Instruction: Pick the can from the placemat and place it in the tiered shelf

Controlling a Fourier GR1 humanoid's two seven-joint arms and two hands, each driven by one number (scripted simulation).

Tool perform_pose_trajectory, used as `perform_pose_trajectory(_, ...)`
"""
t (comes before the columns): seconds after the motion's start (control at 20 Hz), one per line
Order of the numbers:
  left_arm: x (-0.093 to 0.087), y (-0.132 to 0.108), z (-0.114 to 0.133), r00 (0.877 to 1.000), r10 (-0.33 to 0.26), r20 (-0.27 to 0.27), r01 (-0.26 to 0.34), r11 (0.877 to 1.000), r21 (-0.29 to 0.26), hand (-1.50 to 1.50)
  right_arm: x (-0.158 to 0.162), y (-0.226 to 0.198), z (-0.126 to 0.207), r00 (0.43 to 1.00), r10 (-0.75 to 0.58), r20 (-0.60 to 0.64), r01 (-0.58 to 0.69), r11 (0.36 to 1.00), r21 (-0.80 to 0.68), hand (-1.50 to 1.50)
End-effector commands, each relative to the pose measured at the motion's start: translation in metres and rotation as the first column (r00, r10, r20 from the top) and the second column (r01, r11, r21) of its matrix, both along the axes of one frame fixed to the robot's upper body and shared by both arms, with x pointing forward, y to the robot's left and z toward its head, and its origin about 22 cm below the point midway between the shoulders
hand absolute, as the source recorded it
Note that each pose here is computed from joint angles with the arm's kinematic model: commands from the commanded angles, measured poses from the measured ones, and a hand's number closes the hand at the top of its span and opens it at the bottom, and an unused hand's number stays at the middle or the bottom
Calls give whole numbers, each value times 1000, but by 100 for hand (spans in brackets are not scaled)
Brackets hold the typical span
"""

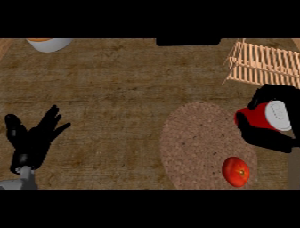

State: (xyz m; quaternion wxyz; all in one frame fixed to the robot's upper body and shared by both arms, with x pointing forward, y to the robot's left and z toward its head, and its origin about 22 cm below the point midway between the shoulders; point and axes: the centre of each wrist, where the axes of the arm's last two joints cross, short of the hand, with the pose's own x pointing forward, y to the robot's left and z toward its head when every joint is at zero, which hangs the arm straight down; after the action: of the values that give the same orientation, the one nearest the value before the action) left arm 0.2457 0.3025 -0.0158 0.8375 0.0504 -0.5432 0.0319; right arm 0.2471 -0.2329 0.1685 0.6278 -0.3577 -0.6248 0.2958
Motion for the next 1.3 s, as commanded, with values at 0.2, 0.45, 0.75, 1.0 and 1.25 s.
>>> perform_pose_trajectory(0.2,5,-15,-6,999,-7,-41,7,1000,8,0,-29,-24,105,967,-191,169,191,981,13,150)
perform_pose_trajectory(0.45,-2,-18,-16,999,-12,-42,11,1000,-3,0,-19,-48,148,952,-240,190,237,971,41,150)
perform_pose_trajectory(0.75,16,-15,-8,999,-39,-27,39,999,-13,0,17,-95,193,928,-309,208,291,950,116,150)
perform_pose_trajectory(1.0,15,-5,-4,999,-25,-35,25,999,-20,0,31,-119,221,920,-337,202,319,941,114,150)
perform_pose_trajectory(1.25,11,-10,-14,999,-30,-43,30,1000,-3,0,51,-137,230,921,-329,206,317,944,91,150)
